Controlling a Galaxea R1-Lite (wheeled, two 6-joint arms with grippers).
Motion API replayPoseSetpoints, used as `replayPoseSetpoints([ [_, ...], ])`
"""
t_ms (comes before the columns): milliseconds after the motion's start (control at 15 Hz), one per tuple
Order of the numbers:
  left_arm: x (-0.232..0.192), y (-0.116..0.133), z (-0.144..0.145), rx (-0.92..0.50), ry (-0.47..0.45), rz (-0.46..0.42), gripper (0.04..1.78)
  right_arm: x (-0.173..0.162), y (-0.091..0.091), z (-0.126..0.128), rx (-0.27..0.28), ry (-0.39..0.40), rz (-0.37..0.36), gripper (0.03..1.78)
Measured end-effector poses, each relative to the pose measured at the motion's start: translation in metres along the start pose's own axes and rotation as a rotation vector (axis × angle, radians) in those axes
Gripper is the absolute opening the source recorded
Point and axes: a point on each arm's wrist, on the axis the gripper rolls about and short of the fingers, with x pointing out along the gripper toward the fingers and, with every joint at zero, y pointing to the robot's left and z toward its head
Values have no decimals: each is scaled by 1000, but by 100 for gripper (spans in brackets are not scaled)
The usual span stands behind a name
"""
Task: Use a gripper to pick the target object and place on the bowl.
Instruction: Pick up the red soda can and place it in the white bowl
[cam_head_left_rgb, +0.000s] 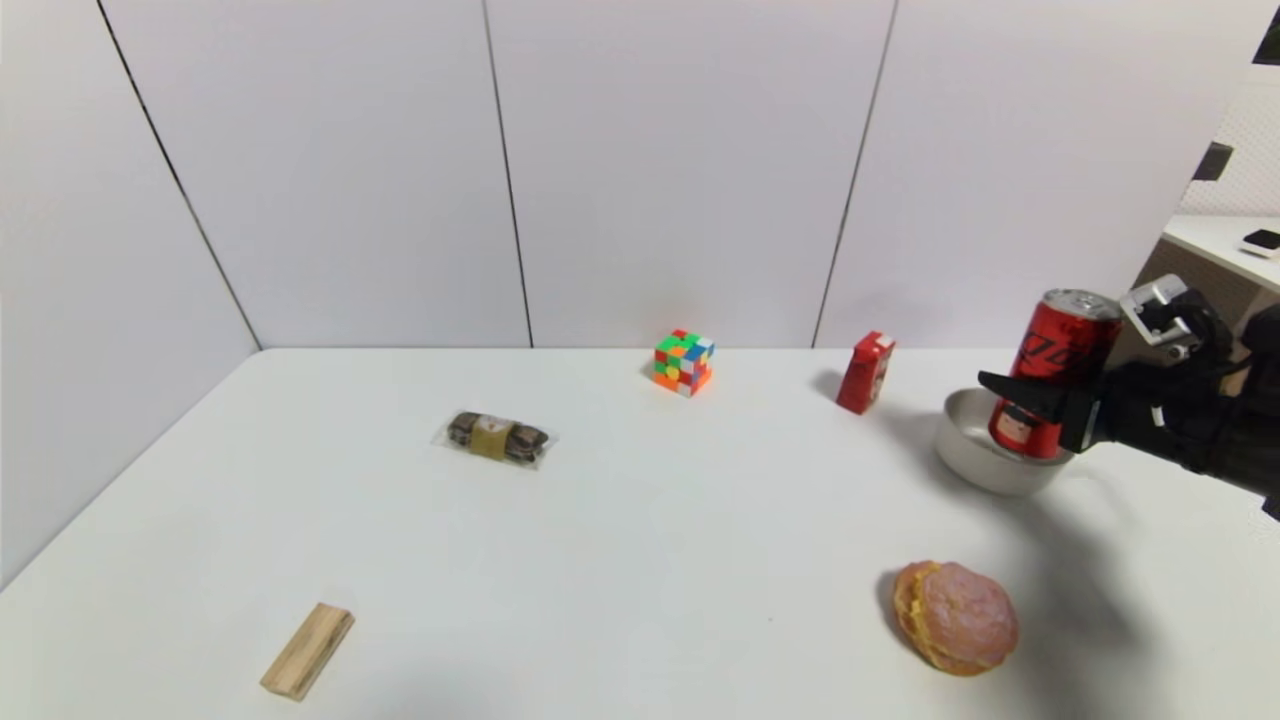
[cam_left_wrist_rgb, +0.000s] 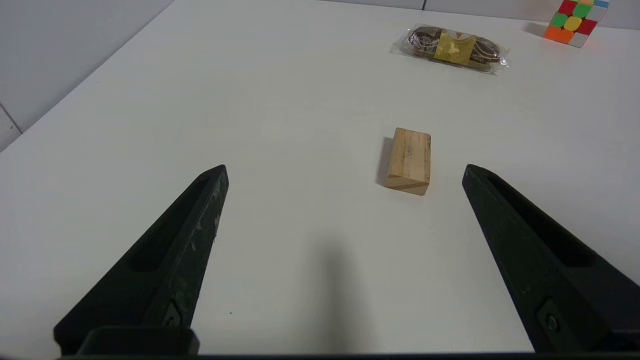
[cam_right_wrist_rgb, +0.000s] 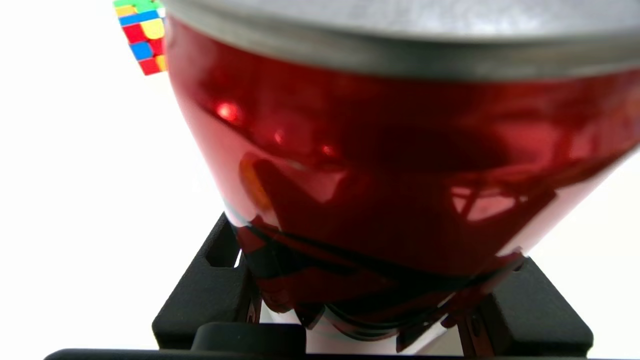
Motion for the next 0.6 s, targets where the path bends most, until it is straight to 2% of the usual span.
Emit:
replayPoseSetpoints([
  [267, 0, 0, 0, 0, 0, 0, 169, 16, -9, -16, -8, -7, -2, 99],
  [533, 0, 0, 0, 0, 0, 0, 169, 23, -13, -22, -15, -1, 1, 100],
  [600, 0, 0, 0, 0, 0, 0, 169, 24, -14, -22, -20, -2, 0, 110],
])
